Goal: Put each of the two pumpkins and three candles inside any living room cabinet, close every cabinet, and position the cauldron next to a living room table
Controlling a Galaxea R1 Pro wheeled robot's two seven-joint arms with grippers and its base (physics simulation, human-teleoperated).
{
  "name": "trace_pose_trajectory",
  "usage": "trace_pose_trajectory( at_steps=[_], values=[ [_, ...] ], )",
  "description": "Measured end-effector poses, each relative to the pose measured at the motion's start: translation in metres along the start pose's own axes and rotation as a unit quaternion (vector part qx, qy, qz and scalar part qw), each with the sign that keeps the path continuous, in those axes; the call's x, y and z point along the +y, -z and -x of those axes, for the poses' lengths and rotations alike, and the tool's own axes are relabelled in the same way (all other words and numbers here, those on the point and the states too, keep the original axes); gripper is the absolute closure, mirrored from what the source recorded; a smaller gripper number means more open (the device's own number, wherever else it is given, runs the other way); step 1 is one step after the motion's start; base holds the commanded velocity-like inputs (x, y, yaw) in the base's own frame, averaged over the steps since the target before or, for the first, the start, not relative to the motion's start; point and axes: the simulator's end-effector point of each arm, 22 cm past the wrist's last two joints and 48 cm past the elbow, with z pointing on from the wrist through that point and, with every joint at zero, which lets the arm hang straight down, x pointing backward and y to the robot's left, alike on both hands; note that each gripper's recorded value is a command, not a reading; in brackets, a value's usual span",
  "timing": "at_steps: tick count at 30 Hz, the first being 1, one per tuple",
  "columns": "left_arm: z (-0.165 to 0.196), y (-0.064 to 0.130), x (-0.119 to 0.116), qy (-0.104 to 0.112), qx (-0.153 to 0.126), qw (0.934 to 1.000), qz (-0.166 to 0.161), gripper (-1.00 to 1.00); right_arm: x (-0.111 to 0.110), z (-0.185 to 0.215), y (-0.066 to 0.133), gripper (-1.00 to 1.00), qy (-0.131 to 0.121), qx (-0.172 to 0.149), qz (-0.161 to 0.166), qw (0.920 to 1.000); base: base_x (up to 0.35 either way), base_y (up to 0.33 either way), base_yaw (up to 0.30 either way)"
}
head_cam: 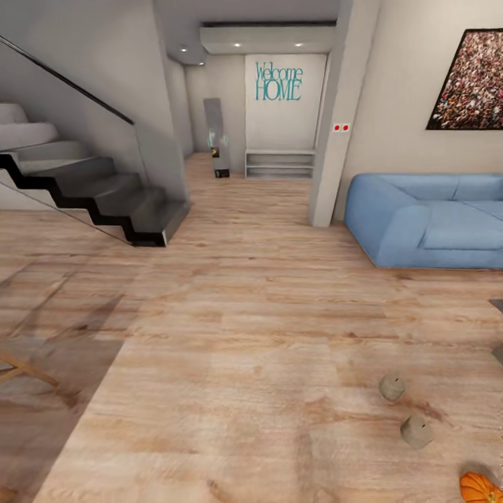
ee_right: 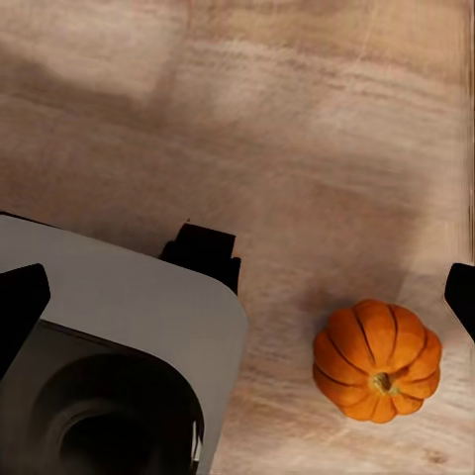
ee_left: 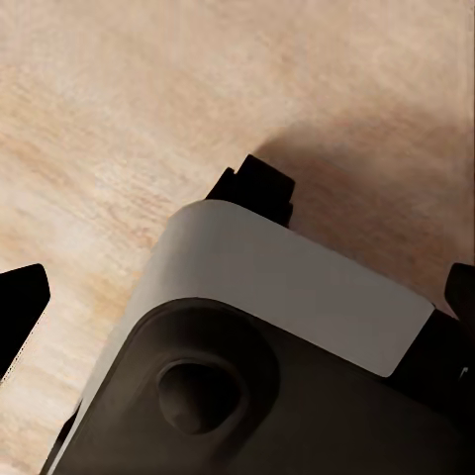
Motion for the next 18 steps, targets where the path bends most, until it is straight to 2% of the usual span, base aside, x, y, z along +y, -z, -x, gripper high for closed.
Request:
trace_pose_trajectory(
  at_steps=[18],
  values=[
    [-0.0001, 0.0000, 0.0001, 0.000, 0.000, 1.0000, 0.000, -1.00, 0.0003, -0.0003, 0.0000, -1.00, 0.000, 0.000, 0.000, 1.0000, 0.330, 0.002, -0.282]
  ],
)
